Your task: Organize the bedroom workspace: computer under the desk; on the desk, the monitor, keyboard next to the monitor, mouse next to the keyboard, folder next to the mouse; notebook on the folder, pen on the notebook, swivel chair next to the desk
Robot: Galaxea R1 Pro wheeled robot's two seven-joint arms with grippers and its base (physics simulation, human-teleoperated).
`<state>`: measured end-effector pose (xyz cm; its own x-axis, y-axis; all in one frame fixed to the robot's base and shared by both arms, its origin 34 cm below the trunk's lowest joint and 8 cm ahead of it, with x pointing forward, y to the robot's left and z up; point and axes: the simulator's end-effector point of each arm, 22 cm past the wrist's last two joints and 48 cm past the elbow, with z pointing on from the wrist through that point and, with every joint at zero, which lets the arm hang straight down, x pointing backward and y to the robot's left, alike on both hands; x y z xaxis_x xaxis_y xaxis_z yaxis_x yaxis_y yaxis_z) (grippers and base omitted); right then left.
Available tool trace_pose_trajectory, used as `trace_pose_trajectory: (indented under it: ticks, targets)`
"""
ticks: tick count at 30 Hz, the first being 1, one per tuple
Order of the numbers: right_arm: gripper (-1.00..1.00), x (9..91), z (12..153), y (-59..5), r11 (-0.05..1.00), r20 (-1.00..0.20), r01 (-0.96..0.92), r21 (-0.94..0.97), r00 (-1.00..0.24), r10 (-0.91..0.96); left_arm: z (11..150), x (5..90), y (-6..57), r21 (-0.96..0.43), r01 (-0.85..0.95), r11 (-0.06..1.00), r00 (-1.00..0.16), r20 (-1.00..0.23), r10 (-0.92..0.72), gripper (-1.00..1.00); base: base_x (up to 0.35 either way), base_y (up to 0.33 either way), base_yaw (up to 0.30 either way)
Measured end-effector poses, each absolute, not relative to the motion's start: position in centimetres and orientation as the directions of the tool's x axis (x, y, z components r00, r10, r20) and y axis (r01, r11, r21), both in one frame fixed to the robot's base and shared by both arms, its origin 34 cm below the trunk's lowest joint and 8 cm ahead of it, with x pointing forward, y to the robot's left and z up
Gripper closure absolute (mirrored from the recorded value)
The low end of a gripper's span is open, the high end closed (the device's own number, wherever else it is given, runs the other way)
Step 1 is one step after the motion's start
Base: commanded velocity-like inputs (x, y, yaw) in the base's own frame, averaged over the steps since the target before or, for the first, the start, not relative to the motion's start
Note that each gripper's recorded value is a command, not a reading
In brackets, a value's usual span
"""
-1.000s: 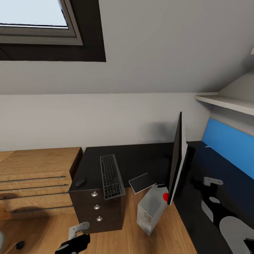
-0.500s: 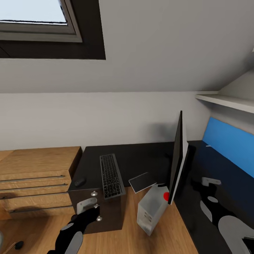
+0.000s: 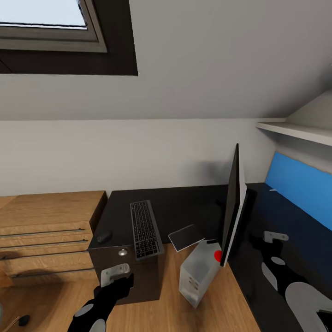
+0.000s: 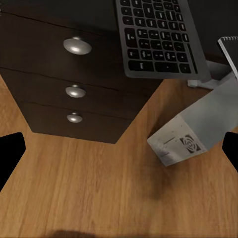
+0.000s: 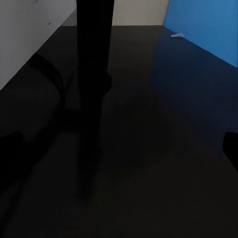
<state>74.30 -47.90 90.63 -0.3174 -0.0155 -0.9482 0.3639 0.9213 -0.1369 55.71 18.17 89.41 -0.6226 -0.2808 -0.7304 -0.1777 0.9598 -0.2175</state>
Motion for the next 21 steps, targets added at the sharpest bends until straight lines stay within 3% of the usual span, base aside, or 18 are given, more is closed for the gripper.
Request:
trace_pose_trajectory:
  ticks: [9,21]
  targets:
    - [-1.0,74.31,90.71,-47.91,0.921,-0.949,0.364,-0.137,-0.314,-0.018,89.03,55.47,18.43,-0.195,-0.162,0.967,-0.632,-0.732,-0.254,-1.0,0.006,0.0,0.0]
    - [-1.0,74.3,90.91,-48.08,0.921,-0.952,0.366,-0.137,-0.305,-0.021,88.97,55.36,18.15,-0.193,-0.153,0.969,-0.636,-0.732,-0.246,-1.0,0.099,0.0,0.0]
